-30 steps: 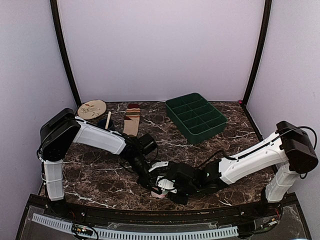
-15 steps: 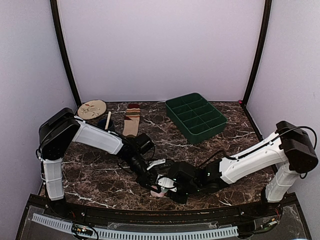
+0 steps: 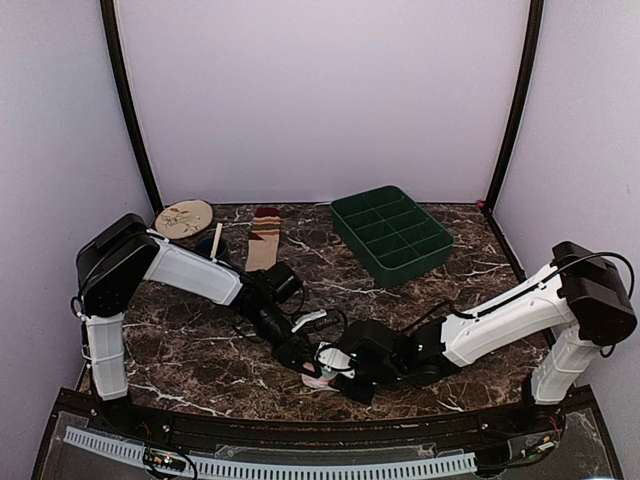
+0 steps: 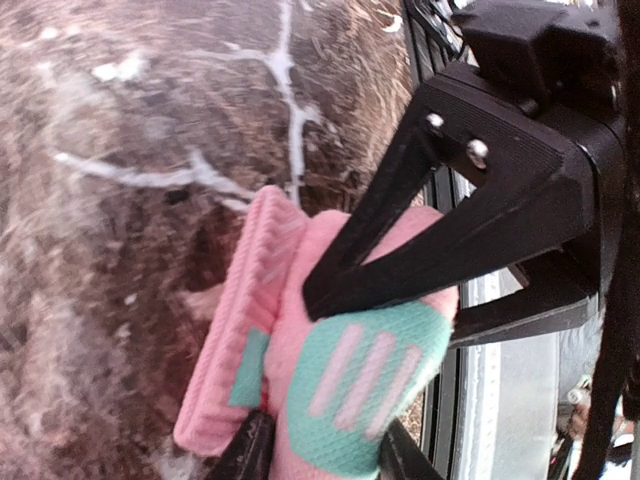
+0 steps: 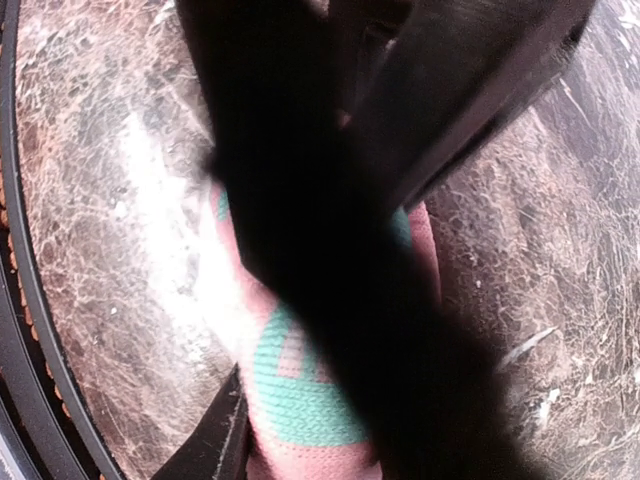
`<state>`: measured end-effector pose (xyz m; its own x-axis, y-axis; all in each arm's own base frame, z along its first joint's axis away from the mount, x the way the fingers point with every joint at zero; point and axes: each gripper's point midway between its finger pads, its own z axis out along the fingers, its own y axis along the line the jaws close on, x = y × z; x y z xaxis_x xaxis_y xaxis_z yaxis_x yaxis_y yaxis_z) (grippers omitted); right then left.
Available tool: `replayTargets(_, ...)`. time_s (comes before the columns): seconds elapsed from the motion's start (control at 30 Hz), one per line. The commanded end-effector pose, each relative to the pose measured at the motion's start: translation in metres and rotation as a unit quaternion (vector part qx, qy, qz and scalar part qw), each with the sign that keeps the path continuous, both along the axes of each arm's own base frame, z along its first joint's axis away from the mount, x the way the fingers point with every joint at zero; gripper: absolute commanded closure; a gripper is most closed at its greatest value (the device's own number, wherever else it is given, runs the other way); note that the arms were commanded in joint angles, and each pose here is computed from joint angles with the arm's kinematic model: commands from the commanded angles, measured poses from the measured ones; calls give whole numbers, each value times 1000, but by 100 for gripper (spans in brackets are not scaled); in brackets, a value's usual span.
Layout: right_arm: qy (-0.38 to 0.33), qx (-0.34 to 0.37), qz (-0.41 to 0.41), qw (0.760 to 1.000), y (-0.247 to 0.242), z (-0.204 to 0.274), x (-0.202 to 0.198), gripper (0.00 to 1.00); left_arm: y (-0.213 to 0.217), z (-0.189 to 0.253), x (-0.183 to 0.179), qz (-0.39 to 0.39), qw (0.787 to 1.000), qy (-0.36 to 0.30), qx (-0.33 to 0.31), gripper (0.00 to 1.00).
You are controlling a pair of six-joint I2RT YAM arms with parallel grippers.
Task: Roll the socks
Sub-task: Roll the sock at the center of the board.
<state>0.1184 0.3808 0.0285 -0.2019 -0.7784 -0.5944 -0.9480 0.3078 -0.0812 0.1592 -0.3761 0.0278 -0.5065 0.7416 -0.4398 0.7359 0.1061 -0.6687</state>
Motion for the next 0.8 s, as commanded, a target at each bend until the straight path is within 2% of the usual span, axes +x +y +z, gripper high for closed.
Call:
replayTargets(0.0, 41, -72, 3, 997, -37, -30, -19, 100, 54, -64, 38, 108, 982, -21, 156, 65)
replayTargets(0.4, 72, -95, -10, 993, -38, -46, -22, 100, 49, -40, 41, 136, 984, 6, 115, 64)
replayTargets(0.77, 99, -78, -59, 990, -36, -47, -8, 100, 55, -16, 33, 190, 979, 7, 77, 64)
